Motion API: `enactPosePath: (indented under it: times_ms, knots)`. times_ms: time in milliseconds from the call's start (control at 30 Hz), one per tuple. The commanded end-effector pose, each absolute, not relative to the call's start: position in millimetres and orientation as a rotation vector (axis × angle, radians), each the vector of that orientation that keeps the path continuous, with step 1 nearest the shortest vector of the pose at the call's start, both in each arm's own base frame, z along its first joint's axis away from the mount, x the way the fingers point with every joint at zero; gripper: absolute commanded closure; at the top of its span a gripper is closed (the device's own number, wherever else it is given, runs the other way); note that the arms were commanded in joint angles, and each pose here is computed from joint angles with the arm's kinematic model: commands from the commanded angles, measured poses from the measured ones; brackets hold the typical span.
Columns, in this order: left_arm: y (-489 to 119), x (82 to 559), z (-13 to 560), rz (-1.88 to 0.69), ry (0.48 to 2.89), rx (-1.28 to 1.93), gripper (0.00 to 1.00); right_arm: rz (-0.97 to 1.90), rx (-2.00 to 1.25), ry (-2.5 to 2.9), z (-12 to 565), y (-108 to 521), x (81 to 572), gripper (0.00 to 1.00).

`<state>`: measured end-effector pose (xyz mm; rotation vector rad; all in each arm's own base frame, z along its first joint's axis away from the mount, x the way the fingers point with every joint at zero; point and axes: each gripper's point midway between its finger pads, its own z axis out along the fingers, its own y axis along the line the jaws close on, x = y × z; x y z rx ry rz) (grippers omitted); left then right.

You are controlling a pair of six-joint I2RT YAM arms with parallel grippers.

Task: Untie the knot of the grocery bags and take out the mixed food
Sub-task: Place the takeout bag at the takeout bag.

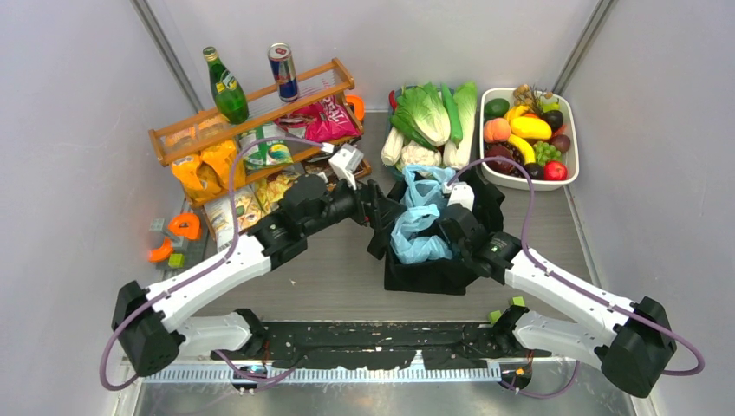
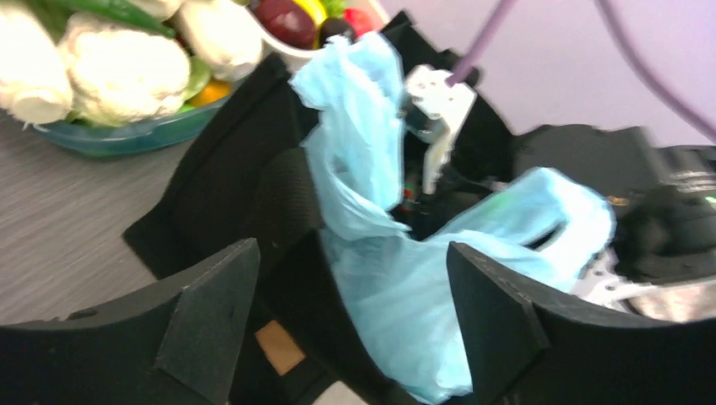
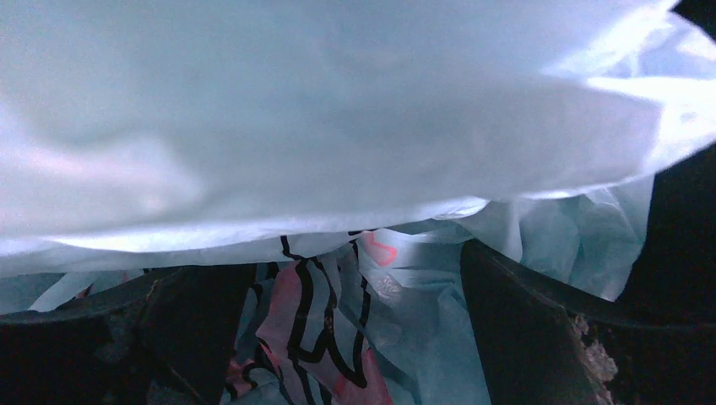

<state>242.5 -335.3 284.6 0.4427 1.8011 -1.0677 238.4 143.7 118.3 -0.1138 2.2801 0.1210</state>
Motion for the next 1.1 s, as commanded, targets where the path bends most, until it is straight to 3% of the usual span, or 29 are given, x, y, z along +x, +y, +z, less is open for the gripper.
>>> enactPosePath:
  times_ms: [0,100,533,567,633,667,767,1067]
  knots:
    - [-322.5,212.6,350.7,-1.199,1.530,0.507,0.08,0.114,-0.079,2.234,123.8,146.1,248.8,0.01]
    - [-313.8,205.0,344.8,-1.204,1.537,0.495,0.01,0.122,-0.085,2.231,124.8,148.1,249.5,0.01]
    - [-333.0,227.0,264.7,-0.961,1.860,0.545,0.01,0.161,-0.083,2.211,131.3,151.1,248.9,0.04]
    - [-337.2,225.2,261.7,-0.964,1.876,0.568,0.04,0.161,-0.087,2.209,132.8,151.1,249.0,0.05]
    - [-343.8,221.6,256.0,-0.993,1.895,0.591,0.26,0.174,-0.097,2.203,138.2,152.7,248.6,0.04]
    - [-345.6,221.1,252.7,-0.999,1.904,0.594,0.41,0.182,-0.106,2.208,140.4,152.5,246.0,0.05]
    - [-342.1,227.0,244.9,-0.950,1.923,0.581,0.97,0.261,-0.156,2.194,162.5,160.9,240.1,0.04]
    - [-302.4,259.1,239.0,-0.609,1.958,0.511,1.00,0.631,-0.352,2.050,270.6,174.0,182.8,0.04]
